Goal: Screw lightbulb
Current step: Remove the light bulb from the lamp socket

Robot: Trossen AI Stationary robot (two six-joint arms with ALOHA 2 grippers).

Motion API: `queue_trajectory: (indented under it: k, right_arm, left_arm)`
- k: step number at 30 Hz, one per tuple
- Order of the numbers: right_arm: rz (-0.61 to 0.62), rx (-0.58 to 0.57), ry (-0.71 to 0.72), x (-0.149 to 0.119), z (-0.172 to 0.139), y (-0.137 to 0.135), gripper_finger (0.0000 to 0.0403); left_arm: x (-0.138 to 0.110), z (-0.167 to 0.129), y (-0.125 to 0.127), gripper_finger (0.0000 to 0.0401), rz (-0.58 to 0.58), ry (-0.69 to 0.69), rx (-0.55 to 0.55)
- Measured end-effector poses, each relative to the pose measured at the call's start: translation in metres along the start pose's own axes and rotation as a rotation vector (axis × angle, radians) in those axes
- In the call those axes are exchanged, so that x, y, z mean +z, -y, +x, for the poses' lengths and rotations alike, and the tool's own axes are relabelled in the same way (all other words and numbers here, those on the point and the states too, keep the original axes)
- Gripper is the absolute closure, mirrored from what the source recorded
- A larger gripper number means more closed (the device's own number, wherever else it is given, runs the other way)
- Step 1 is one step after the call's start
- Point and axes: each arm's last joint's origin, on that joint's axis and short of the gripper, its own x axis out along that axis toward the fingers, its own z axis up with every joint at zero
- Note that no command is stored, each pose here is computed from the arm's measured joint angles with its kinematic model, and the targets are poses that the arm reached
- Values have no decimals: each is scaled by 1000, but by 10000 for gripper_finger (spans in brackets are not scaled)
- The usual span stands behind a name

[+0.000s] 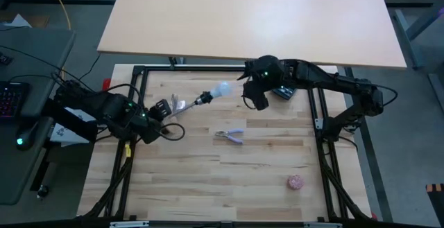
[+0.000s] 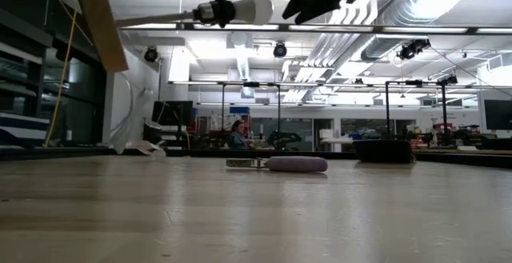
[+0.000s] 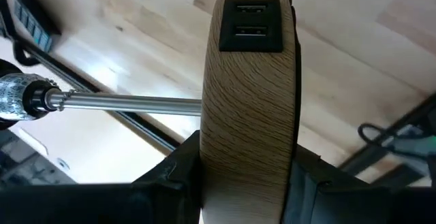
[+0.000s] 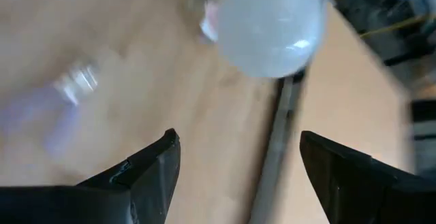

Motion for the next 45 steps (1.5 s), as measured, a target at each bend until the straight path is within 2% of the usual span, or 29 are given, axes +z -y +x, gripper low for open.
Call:
queue_trajectory:
  k: [3,5,11,15,20,24,31,35,45]
  right_arm:
    - [-273,-53,-62,8,1,-7,112]
    - [-395,-72,-85,13,4,-12,112]
    - [-482,-153,-75,32,14,-20,112]
    - [-492,-238,-27,43,10,-20,112]
    - [-485,-290,72,57,3,-23,112]
    - [-473,-256,123,61,4,-29,112]
    - [-421,-282,75,58,6,-26,112]
    - [-384,-264,98,59,6,-27,112]
    - [-391,-218,175,69,3,-39,112]
  left_arm:
    - [0,3,2,283,-26,17,-28]
    - [2,6,4,283,-51,28,-44]
    - [9,-5,3,283,-74,95,5]
    - [8,-16,3,283,-76,127,28]
    - [7,-19,4,283,-92,132,39]
    - [8,-19,3,283,-96,141,45]
    - [11,-21,6,283,-51,146,60]
    - [14,-24,10,283,-27,162,63]
    - [19,-32,24,283,72,144,90]
